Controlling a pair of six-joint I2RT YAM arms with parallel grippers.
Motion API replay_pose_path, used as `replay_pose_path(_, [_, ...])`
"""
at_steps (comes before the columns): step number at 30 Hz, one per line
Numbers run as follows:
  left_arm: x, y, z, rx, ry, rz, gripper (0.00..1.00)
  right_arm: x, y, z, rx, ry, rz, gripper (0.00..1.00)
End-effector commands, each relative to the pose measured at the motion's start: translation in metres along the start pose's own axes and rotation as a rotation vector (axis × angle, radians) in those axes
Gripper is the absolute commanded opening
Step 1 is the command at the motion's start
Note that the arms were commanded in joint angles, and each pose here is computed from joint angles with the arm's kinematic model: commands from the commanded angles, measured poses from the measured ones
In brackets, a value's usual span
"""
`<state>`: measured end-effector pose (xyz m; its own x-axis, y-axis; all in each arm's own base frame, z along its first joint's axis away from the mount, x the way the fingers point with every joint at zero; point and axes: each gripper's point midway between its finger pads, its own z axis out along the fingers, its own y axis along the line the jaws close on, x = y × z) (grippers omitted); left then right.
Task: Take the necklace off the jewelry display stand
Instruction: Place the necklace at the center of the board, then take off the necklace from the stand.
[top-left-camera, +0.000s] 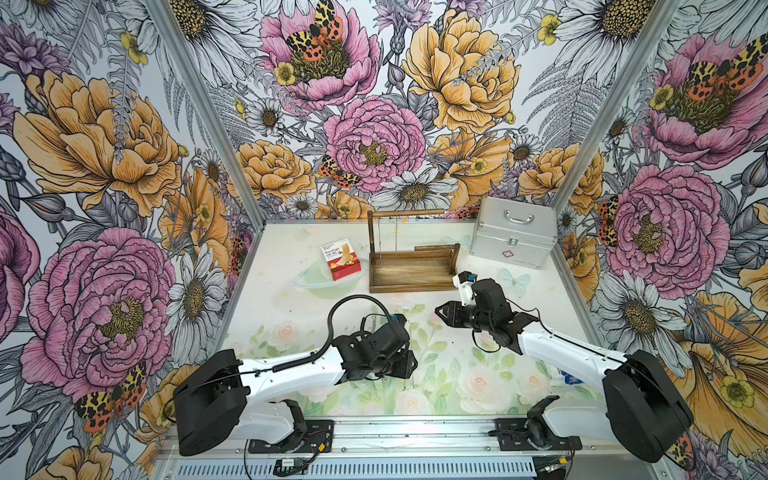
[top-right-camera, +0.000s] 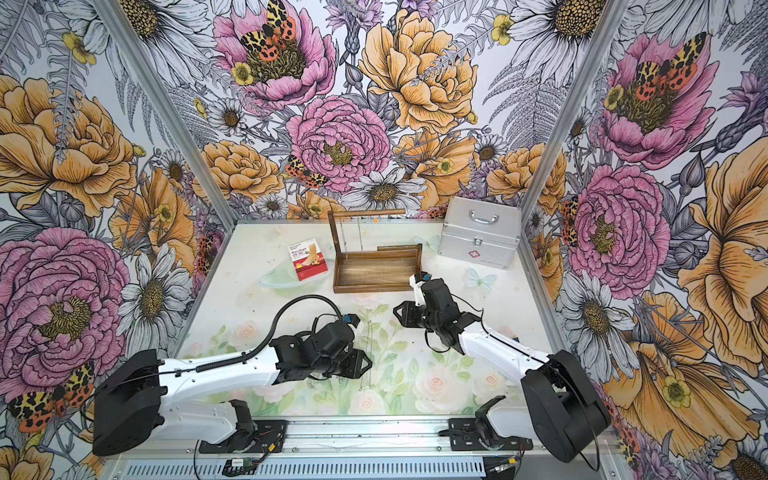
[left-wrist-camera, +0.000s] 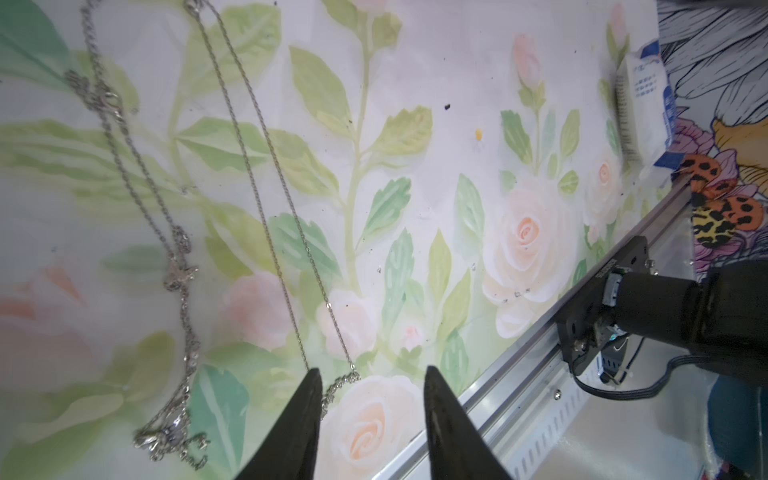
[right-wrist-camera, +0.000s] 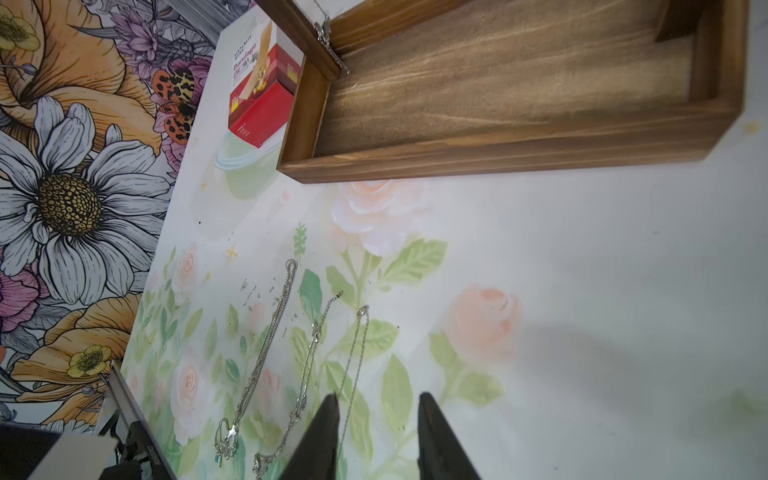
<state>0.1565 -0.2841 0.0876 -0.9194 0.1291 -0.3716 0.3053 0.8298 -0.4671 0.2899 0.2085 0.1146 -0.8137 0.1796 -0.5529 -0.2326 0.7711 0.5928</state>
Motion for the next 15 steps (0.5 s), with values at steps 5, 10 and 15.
replay_pose_path(5, [-0.044, 0.012, -0.052, 0.0, -0.148, -0.042, 0.68, -0.035, 0.01, -0.038, -0.082, -0.244, -0.002, 0.37])
replay_pose_path(10, [-0.067, 0.03, -0.088, -0.009, -0.236, -0.091, 0.84, -0.051, 0.012, -0.063, -0.086, -0.346, -0.038, 0.4])
replay_pose_path(15, [-0.089, 0.05, -0.122, -0.019, -0.282, -0.14, 0.92, -0.068, 0.013, -0.087, -0.081, -0.439, -0.062, 0.43])
